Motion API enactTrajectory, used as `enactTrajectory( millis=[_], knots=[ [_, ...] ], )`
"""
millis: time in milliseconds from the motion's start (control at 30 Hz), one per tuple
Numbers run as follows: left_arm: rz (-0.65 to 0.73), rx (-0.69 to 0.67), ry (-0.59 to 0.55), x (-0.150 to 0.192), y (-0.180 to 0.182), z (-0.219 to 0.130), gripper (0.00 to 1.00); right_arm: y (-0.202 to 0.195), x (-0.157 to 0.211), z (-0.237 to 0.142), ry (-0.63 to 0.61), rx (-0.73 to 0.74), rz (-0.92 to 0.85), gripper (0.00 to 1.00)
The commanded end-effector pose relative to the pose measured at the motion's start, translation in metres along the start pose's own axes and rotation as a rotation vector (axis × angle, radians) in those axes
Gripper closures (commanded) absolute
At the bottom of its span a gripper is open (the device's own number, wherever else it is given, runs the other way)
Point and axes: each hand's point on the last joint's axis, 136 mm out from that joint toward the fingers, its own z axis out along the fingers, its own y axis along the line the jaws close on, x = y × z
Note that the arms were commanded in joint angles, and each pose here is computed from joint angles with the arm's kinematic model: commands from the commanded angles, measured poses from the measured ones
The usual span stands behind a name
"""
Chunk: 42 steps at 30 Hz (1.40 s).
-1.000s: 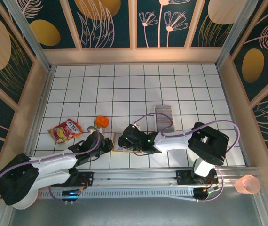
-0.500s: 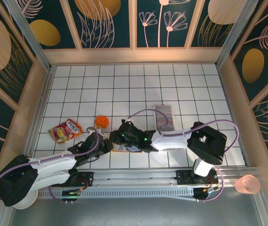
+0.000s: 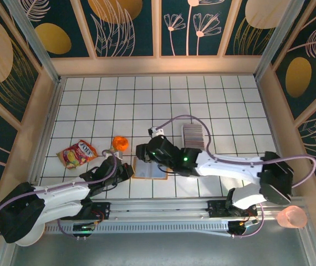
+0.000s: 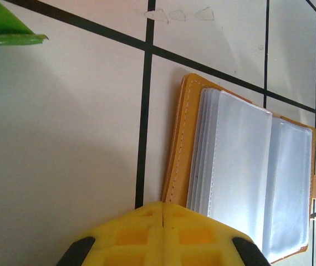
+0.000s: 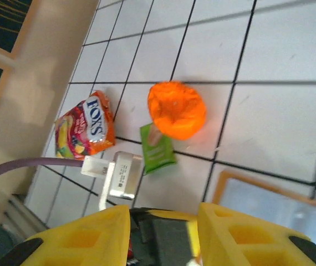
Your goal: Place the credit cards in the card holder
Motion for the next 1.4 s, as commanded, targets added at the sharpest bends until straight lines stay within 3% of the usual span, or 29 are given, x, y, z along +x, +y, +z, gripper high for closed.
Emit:
enactTrajectory(
  millis=[0, 67, 200, 333, 433, 500, 633, 1133, 1367],
  knots=[
    [0.011, -0.02, 0.055, 0.014, 0.009, 0.0, 1.0, -0.035, -0.021, -0.032, -0.045, 0.163, -0.494, 0.6],
    [0.016, -0.01, 0.057, 0.014, 0.007, -0.001, 1.0, -0.047, -0.018, -0.048, -0.014, 0.185, -0.806, 0.58],
    [0.02, 0.02, 0.053, 0.013, 0.002, -0.003, 1.0, -0.078, -0.011, -0.079, 0.048, 0.195, -1.214, 0.55],
    [0.025, 0.034, 0.053, 0.013, -0.001, -0.004, 1.0, -0.103, 0.0, -0.105, 0.159, 0.086, -1.369, 0.49],
    [0.036, 0.021, 0.054, 0.013, 0.0, -0.004, 1.0, -0.141, 0.011, -0.112, 0.277, 0.133, -1.488, 0.32],
    [0.042, 0.004, 0.05, 0.012, 0.003, -0.004, 1.0, -0.167, 0.02, -0.112, 0.383, 0.178, -1.552, 0.29],
    [0.048, -0.004, 0.036, 0.008, 0.003, -0.005, 1.0, -0.207, 0.037, -0.107, 0.537, 0.224, -1.621, 0.21],
    [0.054, -0.009, -0.003, 0.001, 0.003, -0.013, 0.96, -0.232, 0.028, -0.061, 0.504, 0.284, -1.672, 0.15],
    [0.05, -0.018, 0.0, 0.003, 0.006, -0.012, 0.97, -0.229, 0.025, -0.051, 0.495, 0.27, -1.684, 0.2]
  ],
)
